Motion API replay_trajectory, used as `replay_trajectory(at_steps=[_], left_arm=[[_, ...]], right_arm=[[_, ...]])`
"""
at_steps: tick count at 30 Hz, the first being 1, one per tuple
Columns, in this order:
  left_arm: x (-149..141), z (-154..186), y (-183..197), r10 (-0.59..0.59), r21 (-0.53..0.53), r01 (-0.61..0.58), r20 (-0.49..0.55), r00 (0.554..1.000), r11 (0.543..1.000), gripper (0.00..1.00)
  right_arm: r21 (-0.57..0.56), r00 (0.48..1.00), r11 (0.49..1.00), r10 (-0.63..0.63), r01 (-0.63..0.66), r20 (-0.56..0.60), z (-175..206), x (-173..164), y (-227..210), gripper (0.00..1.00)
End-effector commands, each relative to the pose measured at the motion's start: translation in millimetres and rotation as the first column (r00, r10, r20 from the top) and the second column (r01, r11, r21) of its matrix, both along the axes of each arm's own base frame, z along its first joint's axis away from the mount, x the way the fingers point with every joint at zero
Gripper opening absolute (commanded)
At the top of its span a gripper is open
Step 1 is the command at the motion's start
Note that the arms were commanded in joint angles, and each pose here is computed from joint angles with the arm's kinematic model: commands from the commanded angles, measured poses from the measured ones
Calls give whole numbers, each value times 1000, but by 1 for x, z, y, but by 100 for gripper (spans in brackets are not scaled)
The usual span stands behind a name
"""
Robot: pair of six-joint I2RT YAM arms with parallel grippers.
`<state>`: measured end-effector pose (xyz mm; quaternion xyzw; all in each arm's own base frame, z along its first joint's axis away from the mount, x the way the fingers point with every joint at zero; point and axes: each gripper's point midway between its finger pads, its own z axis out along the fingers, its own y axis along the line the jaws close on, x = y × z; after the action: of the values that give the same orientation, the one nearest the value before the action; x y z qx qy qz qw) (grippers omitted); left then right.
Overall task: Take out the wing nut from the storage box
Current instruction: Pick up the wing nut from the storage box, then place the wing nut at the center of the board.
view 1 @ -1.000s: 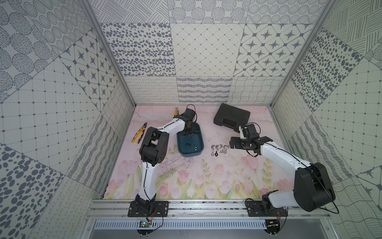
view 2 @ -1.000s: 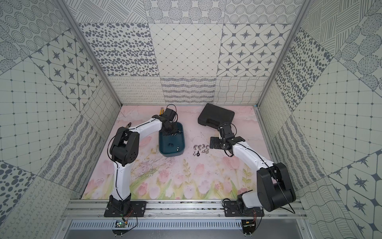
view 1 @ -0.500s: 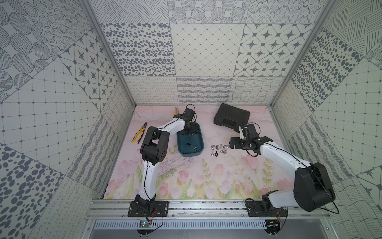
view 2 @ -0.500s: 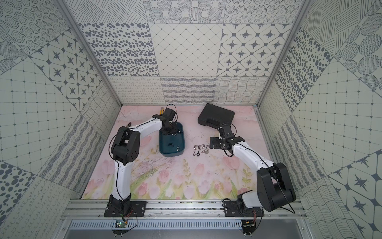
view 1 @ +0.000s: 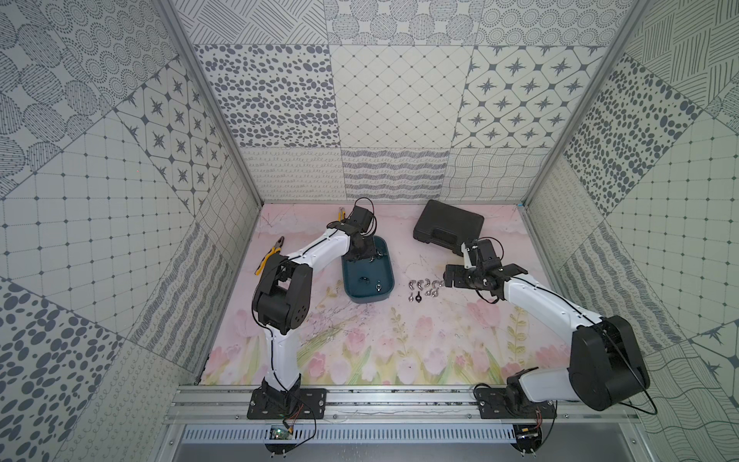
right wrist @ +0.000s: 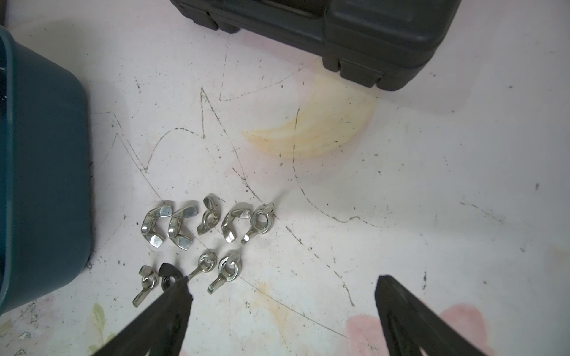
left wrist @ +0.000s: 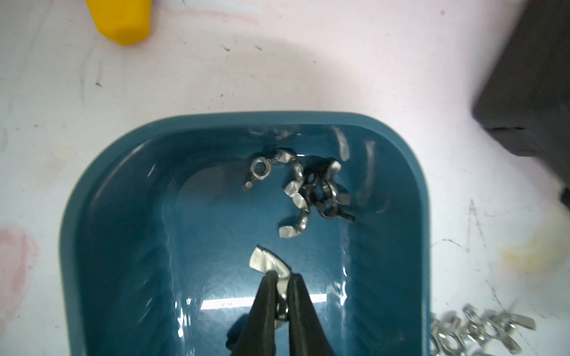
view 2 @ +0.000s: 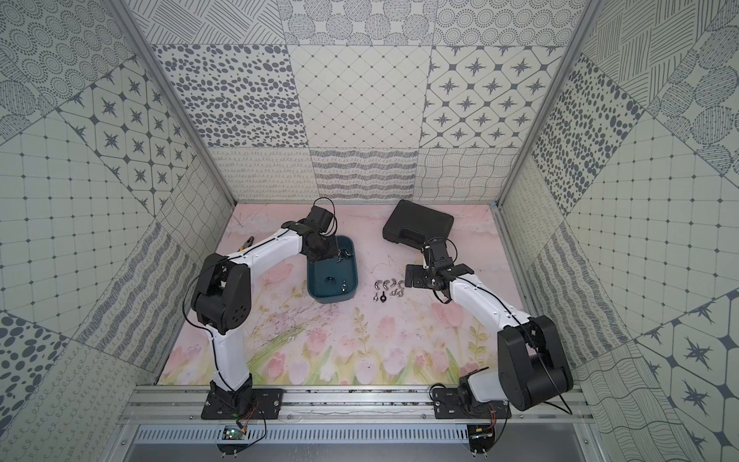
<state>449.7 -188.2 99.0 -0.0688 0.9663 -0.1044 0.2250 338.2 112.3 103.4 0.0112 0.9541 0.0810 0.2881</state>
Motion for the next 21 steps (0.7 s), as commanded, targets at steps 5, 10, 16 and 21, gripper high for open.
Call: replay_trajectory(at_steps=[5,10,16,21], left_arm=[[-54,41,-50,-144,-26,145,47,989,989,0],[-88,47,-106,-269,-48,272,60,961,961,0],[-125,28,-182,-414,-76,414,16,910,907,0],[-144,14,-234,-499,-73,498,1,866,864,0]], right_arm=[[25,995,996,-87,86,45,11,7,-23,97],[9,991,992,-128,128,30,12,8,-41,97],[-1,983,983,-181,181,27,12,10,-59,97],[-8,977,977,-212,212,24,9,6,-70,97]])
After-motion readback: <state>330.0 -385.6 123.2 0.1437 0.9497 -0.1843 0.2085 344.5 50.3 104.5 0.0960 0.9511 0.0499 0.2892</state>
